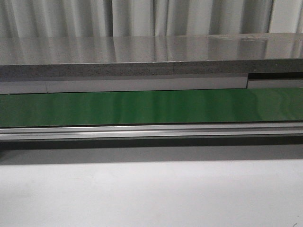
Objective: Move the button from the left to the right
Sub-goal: 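Move the left gripper down toward the yellow push button in the blue tray, then close the left gripper around the black body of the yellow push button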
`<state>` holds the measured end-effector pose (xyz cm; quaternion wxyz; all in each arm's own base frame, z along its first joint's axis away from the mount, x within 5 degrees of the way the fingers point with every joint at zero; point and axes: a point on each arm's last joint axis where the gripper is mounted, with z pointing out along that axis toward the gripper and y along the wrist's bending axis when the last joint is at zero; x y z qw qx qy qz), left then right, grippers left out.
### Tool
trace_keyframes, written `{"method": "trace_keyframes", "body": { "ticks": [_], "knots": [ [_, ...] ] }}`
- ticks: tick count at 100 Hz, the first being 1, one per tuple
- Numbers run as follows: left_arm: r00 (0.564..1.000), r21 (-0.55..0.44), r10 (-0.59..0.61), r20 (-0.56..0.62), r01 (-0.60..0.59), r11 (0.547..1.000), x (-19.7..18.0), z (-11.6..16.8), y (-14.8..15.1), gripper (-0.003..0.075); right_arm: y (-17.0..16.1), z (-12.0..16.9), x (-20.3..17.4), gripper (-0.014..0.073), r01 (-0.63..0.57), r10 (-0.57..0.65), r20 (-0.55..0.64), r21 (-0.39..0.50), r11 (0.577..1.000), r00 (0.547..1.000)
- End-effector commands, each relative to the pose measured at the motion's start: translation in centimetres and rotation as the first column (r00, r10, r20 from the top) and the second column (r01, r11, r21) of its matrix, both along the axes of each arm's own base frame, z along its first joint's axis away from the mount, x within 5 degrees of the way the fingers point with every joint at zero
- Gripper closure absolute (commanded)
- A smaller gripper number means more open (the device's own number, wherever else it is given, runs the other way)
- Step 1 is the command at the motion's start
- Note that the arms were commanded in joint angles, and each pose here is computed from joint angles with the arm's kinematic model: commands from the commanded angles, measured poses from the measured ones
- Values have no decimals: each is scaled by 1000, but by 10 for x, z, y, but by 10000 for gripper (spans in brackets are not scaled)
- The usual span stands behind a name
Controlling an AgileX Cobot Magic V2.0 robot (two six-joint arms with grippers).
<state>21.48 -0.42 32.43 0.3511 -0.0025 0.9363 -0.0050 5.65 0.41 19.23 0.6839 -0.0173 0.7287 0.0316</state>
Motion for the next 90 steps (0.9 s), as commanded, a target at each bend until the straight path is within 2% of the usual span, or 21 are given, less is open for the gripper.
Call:
{"method": "trace_keyframes", "body": {
  "ticks": [1, 26, 52, 67, 90],
  "knots": [
    [994, 4, -1, 110, 1, 1000, 3, 18, 0, 11, -1, 14, -2, 662, 5, -6, 125, 3, 1000, 992],
    [987, 32, 3, 159, -8, 999, 6, 22, 3, 75, -1, 14, -2, 662, 5, -6, 125, 3, 1000, 992],
    [976, 25, 162, 142, -167, 986, 28, 24, 41, 79, -1, 14, -2, 662, 5, -6, 125, 3, 1000, 992],
    [962, 27, 261, 78, -264, 964, 50, 12, 72, 79, -1, 14, -2, 662, 5, -6, 125, 3, 1000, 992],
    [945, 43, 325, -36, -323, 945, 87, -22, 104, 79, -1, 14, -2, 662, 5, -6, 125, 3, 1000, 992]
  ]
}}
